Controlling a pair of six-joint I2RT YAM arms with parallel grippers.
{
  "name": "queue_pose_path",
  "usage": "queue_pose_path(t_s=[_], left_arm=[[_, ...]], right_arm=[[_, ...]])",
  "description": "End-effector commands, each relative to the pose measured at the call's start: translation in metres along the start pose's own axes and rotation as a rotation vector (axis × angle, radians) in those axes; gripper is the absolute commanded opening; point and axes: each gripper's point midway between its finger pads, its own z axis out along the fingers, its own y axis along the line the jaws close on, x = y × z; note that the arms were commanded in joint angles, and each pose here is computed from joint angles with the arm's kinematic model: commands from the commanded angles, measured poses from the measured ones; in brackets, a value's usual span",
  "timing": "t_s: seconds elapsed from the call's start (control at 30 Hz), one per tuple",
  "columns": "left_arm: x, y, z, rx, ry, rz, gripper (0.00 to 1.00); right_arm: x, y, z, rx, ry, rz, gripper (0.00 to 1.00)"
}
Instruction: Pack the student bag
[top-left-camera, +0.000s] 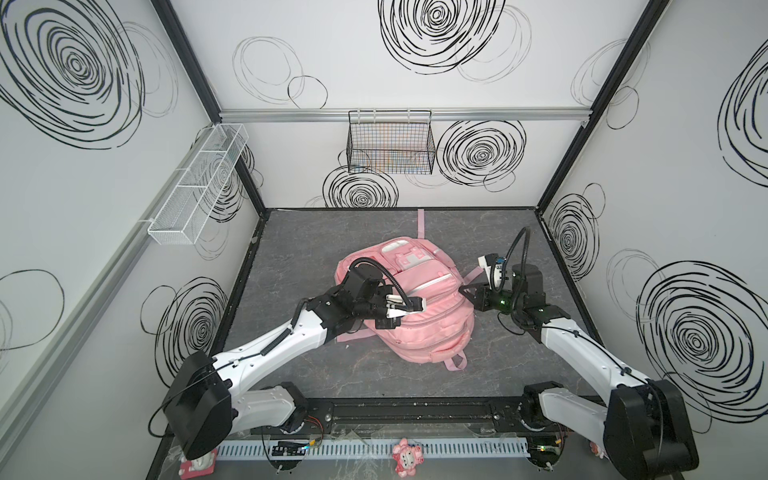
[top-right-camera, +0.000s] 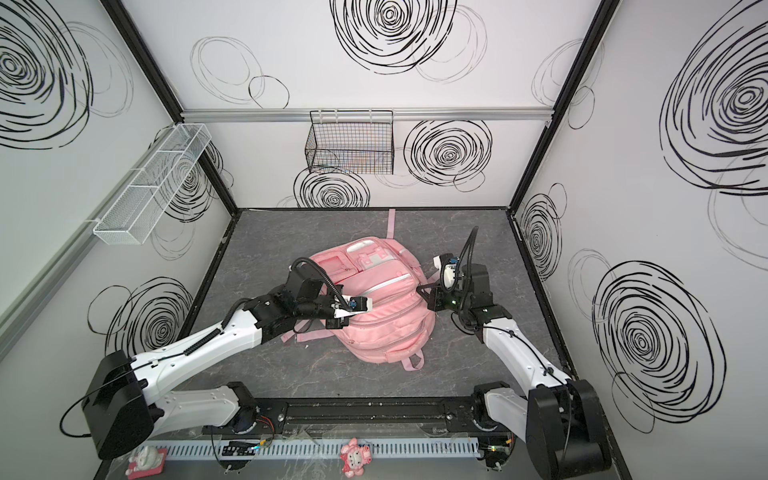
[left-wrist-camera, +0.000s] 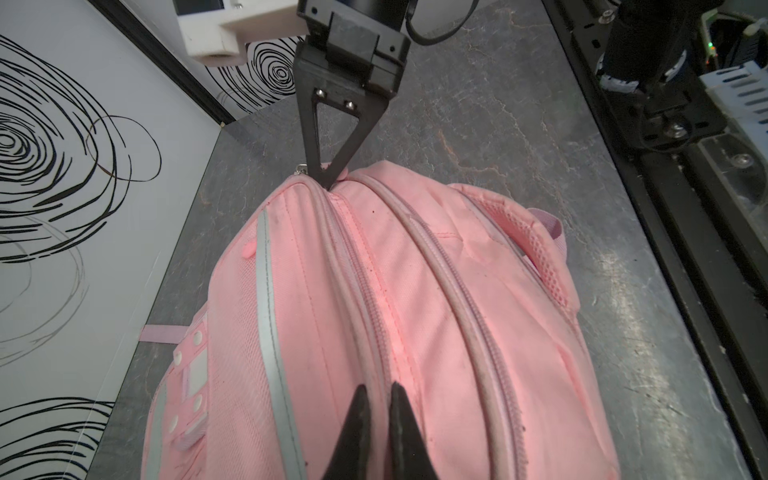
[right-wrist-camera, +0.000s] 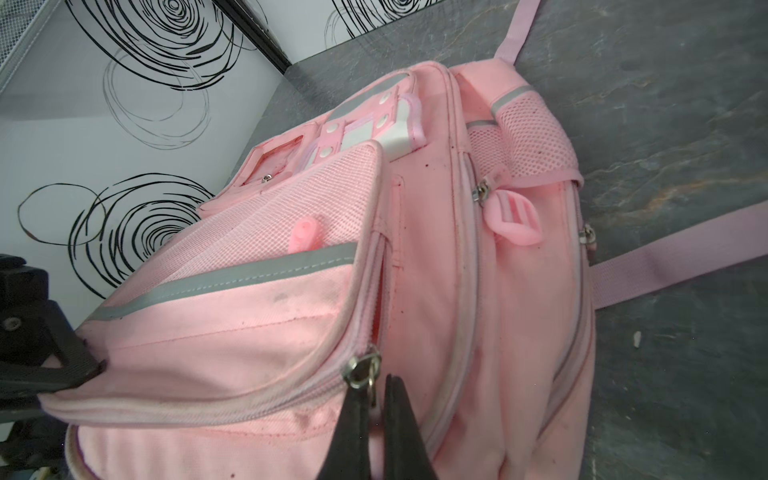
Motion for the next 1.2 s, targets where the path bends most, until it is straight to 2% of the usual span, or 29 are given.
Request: queue_pose_path(t_s=[0.0,0.03,0.07,0.1,0.13,0.17,0.2,0.3,0.4,0.53,0.67,0.73,0.83,0.93,0.97,1.17], left_arm=[[0.019,0.002,-0.029,-0.062,0.079,-0.032,0.0],[0.02,0.01,-0.029,-0.101,0.082,-0.042,0.0],[0.017,0.016,-0.028,-0.132,0.08,-0.053,0.18],[0.012,0.018,-0.025,-0.137,0.074,-0.065,0.59],[0.006,0.018,-0.022,-0.133,0.067,-0.076,0.82],[-0.004,0.017,-0.017,-0.124,0.049,-0.091,0.87],[-0.015,0.016,-0.013,-0.115,0.03,-0.109,0.88],[-0.041,0.013,0.004,-0.073,-0.015,-0.19,0.87],[-0.055,0.013,0.02,-0.049,-0.053,-0.28,0.84],[-0.059,0.005,0.04,-0.031,-0.04,-0.298,0.81],[-0.055,0.005,0.054,-0.029,-0.002,-0.31,0.74],[-0.049,0.007,0.059,-0.04,0.021,-0.312,0.67],[-0.044,0.007,0.061,-0.042,0.047,-0.292,0.45],[-0.039,0.006,0.06,-0.022,0.069,-0.282,0.09],[-0.037,0.007,0.058,-0.019,0.072,-0.283,0.0],[-0.029,0.011,0.036,-0.01,0.043,-0.261,0.0]], right_arm=[[-0.041,-0.091,-0.031,0.375,-0.144,0.12,0.0],[-0.041,-0.08,-0.026,0.335,-0.121,0.117,0.0],[-0.038,-0.065,-0.02,0.289,-0.089,0.102,0.0],[-0.035,-0.048,-0.013,0.259,-0.06,0.076,0.0],[-0.033,-0.033,-0.009,0.24,-0.044,0.056,0.0],[-0.03,-0.016,-0.006,0.209,-0.033,0.042,0.0],[-0.026,-0.002,-0.005,0.171,-0.035,0.046,0.0],[-0.019,0.024,-0.007,0.061,-0.081,0.084,0.0],[-0.015,0.041,-0.011,0.012,-0.114,0.11,0.0],[-0.015,0.058,-0.014,-0.029,-0.13,0.115,0.0],[-0.015,0.07,-0.016,-0.056,-0.126,0.111,0.0],[-0.013,0.073,-0.015,-0.063,-0.118,0.106,0.0],[-0.01,0.069,-0.015,-0.045,-0.114,0.089,0.0],[-0.012,0.062,-0.015,-0.003,-0.124,0.053,0.0],[-0.013,0.058,-0.015,0.02,-0.132,0.041,0.0],[-0.025,0.015,-0.026,0.164,-0.168,0.015,0.0]])
